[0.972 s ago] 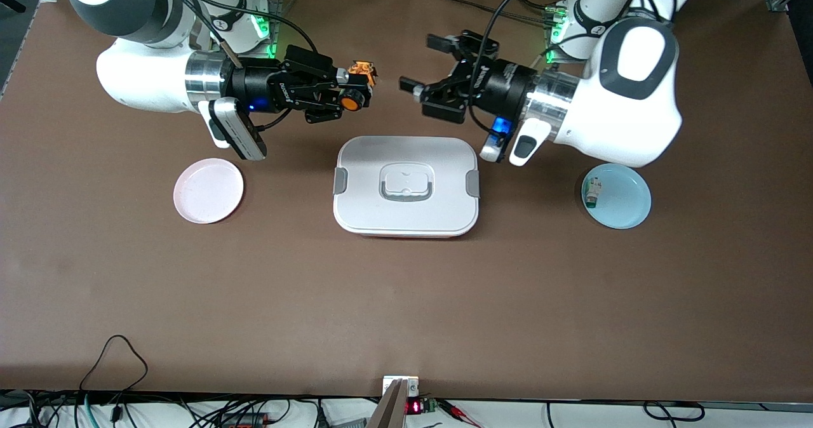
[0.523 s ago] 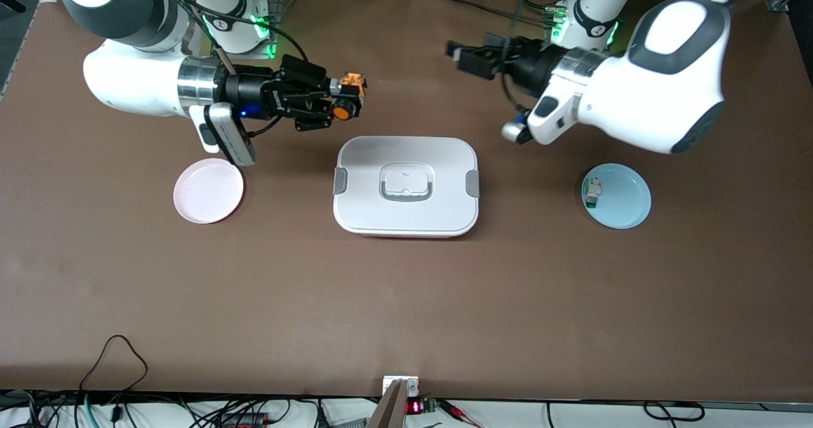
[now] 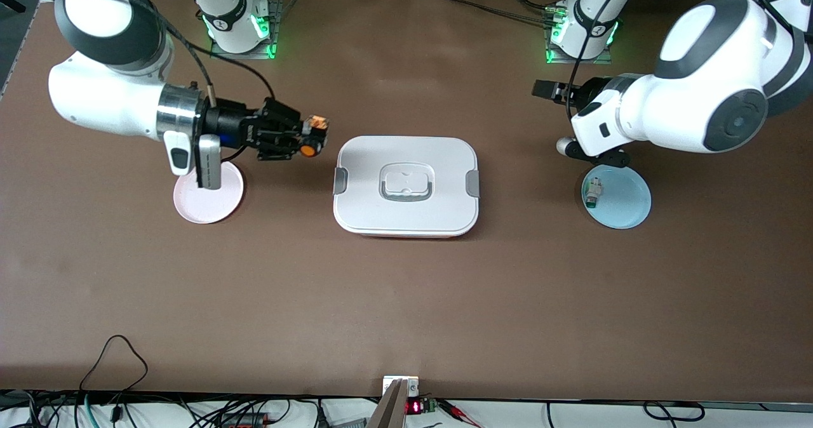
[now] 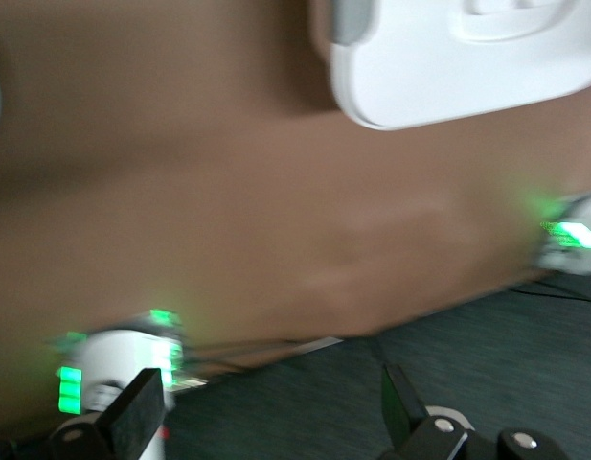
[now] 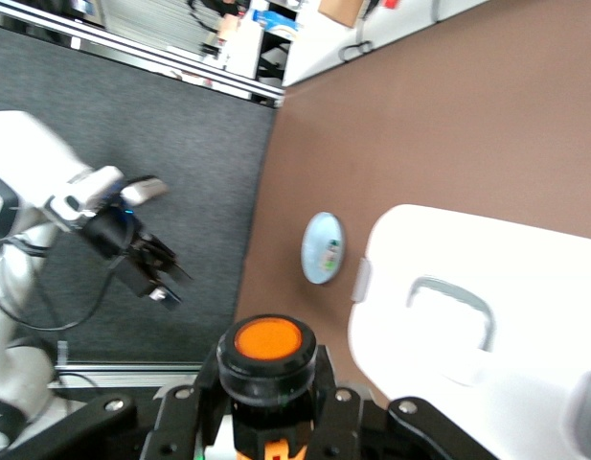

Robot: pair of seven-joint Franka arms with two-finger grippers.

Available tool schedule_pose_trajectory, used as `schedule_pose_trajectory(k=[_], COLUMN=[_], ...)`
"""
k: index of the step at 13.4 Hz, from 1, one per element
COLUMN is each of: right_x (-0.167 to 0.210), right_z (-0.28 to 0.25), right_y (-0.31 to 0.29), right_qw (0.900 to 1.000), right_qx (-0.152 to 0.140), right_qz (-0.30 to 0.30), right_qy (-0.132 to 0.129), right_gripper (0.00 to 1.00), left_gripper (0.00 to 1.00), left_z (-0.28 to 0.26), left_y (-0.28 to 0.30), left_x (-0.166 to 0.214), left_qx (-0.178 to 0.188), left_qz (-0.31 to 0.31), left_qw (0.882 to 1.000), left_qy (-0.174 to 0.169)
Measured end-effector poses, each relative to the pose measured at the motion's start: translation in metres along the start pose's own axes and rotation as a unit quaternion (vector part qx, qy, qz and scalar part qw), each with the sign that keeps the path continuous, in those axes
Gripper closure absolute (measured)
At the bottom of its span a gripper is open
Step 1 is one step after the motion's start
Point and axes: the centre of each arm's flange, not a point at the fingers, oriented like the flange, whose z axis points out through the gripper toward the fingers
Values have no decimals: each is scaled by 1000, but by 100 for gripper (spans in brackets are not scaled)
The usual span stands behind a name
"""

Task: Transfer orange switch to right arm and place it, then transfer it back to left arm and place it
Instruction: 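Carry the switch with the right gripper while the left gripper withdraws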

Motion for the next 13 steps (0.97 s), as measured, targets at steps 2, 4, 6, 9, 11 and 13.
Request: schedule_pose_trajectory(k=[2,4,6,9,11,13], right_x=[-2,-7,-15,-24,-27,-30], right_z=[-4,-7,-14,-35,-47,-53], right_y=[13,22,36,60,73,83], right_qw=[999,994,982,964,949,921], right_qx=[-42,-86,-137,-192,-231,-289], right_qz=[-16,-39,-59,-66,-76,-103], right_qy=[-22,-61,-114,-174,-202,-241], right_gripper=[62,62,62,62,62,62], left_gripper=[0,0,0,0,0,0], left_z=[-11,-27,-48,-79,-98,-112], left_y=[-9,-22,-55,-101,-118,-116], left_x=[1,0,-5,-28,-50,-72], left_qx=[47,72,75,77,77,81], left_qz=[14,1,-18,-9,-18,-22], left_qw=[998,995,993,989,986,983], left_qy=[31,63,94,123,145,165])
